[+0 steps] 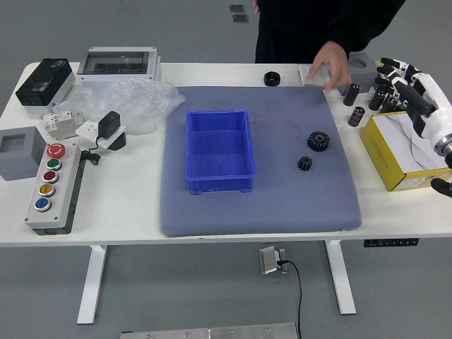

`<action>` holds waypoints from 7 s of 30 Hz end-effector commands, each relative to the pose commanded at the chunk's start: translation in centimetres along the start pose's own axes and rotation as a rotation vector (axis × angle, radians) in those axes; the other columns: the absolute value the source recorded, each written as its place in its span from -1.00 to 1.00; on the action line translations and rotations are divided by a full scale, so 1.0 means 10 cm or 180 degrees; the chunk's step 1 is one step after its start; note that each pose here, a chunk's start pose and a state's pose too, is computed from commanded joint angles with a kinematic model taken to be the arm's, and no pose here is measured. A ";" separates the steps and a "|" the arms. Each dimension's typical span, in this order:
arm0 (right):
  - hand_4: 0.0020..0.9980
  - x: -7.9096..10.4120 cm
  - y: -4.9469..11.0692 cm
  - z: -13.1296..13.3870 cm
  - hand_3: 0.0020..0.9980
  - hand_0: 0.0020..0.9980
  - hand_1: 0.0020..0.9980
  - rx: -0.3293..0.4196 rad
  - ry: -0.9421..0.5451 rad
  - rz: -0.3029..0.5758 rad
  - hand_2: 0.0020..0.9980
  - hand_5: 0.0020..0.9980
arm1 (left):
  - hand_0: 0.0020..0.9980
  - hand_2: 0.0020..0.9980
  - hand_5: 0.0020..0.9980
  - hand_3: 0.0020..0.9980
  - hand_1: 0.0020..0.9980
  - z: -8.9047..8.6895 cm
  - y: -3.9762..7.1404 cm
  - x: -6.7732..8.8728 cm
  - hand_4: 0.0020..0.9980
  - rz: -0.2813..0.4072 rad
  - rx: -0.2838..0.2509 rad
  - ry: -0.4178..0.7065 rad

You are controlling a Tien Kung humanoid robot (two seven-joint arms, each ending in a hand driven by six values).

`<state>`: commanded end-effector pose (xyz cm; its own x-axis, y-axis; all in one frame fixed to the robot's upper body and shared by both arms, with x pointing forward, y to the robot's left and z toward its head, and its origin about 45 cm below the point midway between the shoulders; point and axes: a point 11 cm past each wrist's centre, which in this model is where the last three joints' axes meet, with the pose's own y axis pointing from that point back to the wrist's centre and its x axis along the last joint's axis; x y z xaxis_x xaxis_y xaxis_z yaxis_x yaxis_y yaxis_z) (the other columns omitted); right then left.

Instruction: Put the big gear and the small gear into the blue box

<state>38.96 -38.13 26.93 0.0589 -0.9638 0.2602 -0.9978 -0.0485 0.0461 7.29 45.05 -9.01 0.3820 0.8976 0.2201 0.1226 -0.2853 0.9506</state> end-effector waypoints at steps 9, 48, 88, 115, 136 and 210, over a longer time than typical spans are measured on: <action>0.15 -0.06 -0.03 0.01 0.47 0.72 0.51 -0.0115 0.0494 -0.0010 0.60 -0.31 | 0.67 0.60 -0.27 0.55 0.59 0.00 0.00 0.00 0.35 0.0000 0.0003 -0.0006; 0.18 -0.90 -0.54 0.19 0.60 0.72 0.55 -0.0467 0.3799 -0.0521 0.75 -0.51 | 0.67 0.59 -0.28 0.53 0.59 -0.01 -0.01 -0.03 0.34 -0.0014 0.0011 -0.0013; 0.37 -0.96 -0.81 0.73 0.89 0.73 0.56 -0.1270 0.4123 -0.1105 0.79 -0.59 | 0.67 0.58 -0.28 0.53 0.59 -0.03 -0.01 -0.03 0.34 -0.0015 0.0034 -0.0052; 0.44 -1.11 -0.91 0.68 0.75 0.70 0.49 -0.1305 0.4205 -0.1189 0.66 -0.53 | 0.67 0.57 -0.28 0.53 0.59 0.01 0.00 -0.04 0.34 -0.0018 0.0015 -0.0055; 0.34 -1.16 -0.93 0.72 0.35 0.32 0.20 -0.1305 0.4248 -0.1127 0.33 -0.46 | 0.67 0.57 -0.28 0.53 0.59 0.02 0.00 -0.05 0.34 -0.0023 0.0011 -0.0064; 0.02 -0.97 -0.99 0.43 0.10 -0.01 -0.12 -0.1128 0.4309 -0.0737 -0.01 -0.35 | 0.66 0.57 -0.28 0.53 0.59 -0.01 -0.01 -0.04 0.34 -0.0018 0.0029 -0.0046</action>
<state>48.14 -29.38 19.82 0.4038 0.0585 0.9130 -0.9127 0.0942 0.3976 7.06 44.73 -9.15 0.3945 0.8942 0.2115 0.1332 -0.2834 0.9497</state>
